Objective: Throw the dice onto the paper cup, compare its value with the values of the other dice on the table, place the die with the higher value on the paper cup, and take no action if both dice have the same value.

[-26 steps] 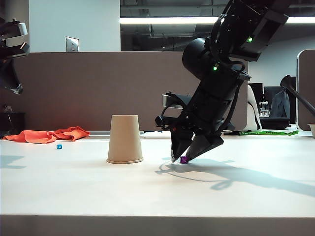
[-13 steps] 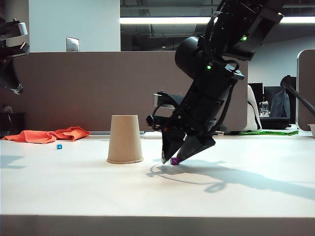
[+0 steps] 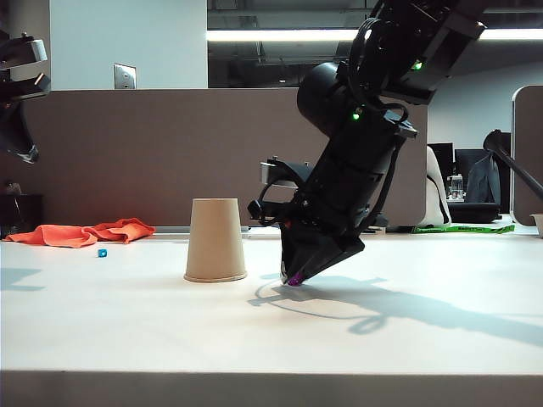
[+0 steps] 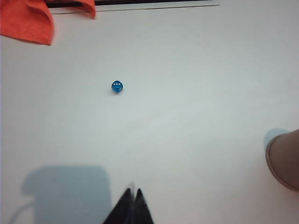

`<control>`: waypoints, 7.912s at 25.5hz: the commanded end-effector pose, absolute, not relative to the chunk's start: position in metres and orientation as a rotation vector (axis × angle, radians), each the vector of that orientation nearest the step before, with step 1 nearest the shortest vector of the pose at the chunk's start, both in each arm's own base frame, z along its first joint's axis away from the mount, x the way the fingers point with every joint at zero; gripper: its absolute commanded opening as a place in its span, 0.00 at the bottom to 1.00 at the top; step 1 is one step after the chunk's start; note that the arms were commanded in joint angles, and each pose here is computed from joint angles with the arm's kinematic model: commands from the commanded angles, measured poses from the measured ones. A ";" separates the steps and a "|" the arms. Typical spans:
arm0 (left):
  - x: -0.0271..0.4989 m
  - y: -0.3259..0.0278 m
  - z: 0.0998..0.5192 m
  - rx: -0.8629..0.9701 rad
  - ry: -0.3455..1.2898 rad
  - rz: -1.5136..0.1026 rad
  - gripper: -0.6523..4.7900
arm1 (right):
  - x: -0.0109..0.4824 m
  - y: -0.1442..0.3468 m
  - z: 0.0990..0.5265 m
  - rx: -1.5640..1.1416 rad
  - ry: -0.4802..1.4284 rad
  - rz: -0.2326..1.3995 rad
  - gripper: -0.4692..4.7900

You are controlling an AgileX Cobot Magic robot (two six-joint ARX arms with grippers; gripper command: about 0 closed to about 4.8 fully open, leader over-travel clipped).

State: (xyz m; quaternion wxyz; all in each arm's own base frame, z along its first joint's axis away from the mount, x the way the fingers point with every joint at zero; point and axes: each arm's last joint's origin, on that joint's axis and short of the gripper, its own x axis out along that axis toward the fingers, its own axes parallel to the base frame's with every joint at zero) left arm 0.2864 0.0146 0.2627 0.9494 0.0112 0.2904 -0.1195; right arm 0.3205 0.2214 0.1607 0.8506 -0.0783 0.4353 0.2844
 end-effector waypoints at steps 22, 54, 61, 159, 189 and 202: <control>0.286 0.015 0.265 0.021 0.580 -0.246 0.11 | 0.324 0.223 0.163 -0.164 0.876 0.583 0.18; 0.286 0.015 0.265 0.026 0.571 -0.247 0.11 | 0.354 0.245 0.272 -0.133 0.743 0.598 0.19; 0.286 0.014 0.265 0.025 0.571 -0.251 0.11 | 0.340 0.269 0.282 -0.144 0.696 0.664 0.19; 0.287 0.014 0.266 0.016 0.562 -0.271 0.11 | 0.343 0.305 0.238 -0.262 0.679 0.648 0.30; 0.287 0.014 0.267 0.000 0.554 -0.265 0.11 | 0.318 0.275 0.323 -0.218 0.490 0.563 0.08; 0.253 0.011 0.312 -0.012 0.386 -0.249 0.11 | 0.313 0.192 0.386 -0.198 0.400 0.413 0.08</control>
